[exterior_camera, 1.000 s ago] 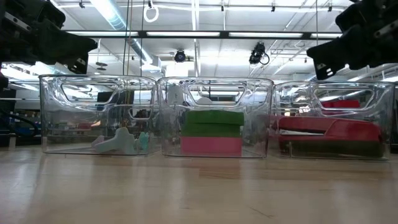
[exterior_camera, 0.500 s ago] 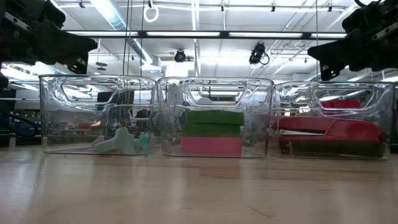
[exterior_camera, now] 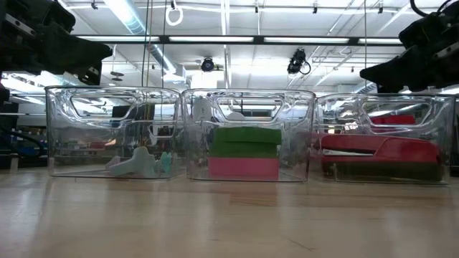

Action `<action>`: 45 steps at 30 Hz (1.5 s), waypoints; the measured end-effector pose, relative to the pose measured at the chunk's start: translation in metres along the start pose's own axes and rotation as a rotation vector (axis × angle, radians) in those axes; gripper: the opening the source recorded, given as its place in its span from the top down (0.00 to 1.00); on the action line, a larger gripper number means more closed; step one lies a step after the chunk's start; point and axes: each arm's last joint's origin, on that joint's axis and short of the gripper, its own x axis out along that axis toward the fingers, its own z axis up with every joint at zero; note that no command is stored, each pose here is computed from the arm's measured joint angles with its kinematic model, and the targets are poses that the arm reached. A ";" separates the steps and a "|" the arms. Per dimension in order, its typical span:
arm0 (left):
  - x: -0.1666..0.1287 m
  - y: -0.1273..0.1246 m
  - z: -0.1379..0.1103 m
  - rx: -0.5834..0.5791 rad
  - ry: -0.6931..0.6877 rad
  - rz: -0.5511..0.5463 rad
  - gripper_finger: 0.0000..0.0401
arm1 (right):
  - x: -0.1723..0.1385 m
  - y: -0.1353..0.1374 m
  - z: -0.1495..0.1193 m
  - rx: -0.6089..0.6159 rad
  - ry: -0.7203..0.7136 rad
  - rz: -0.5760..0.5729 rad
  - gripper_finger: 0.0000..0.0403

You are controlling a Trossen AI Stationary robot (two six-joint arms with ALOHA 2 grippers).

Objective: Pick and place Stapler, Stapler remover, tape
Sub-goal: Return to Home Position

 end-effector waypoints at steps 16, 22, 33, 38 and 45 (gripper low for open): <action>0.000 0.000 0.000 0.000 0.000 0.000 0.94 | -0.006 0.001 0.006 0.005 -0.084 0.010 1.00; 0.000 0.000 0.000 0.000 0.000 0.000 0.94 | -0.006 0.003 0.006 0.006 -0.085 0.030 1.00; 0.000 0.000 0.000 0.000 0.000 0.000 0.94 | -0.006 0.004 0.006 0.008 -0.085 0.034 1.00; 0.000 0.000 0.000 0.000 0.000 0.000 0.94 | -0.006 0.004 0.006 0.008 -0.085 0.034 1.00; 0.000 0.000 0.000 0.000 0.000 0.000 0.94 | -0.006 0.004 0.006 0.007 -0.085 0.034 1.00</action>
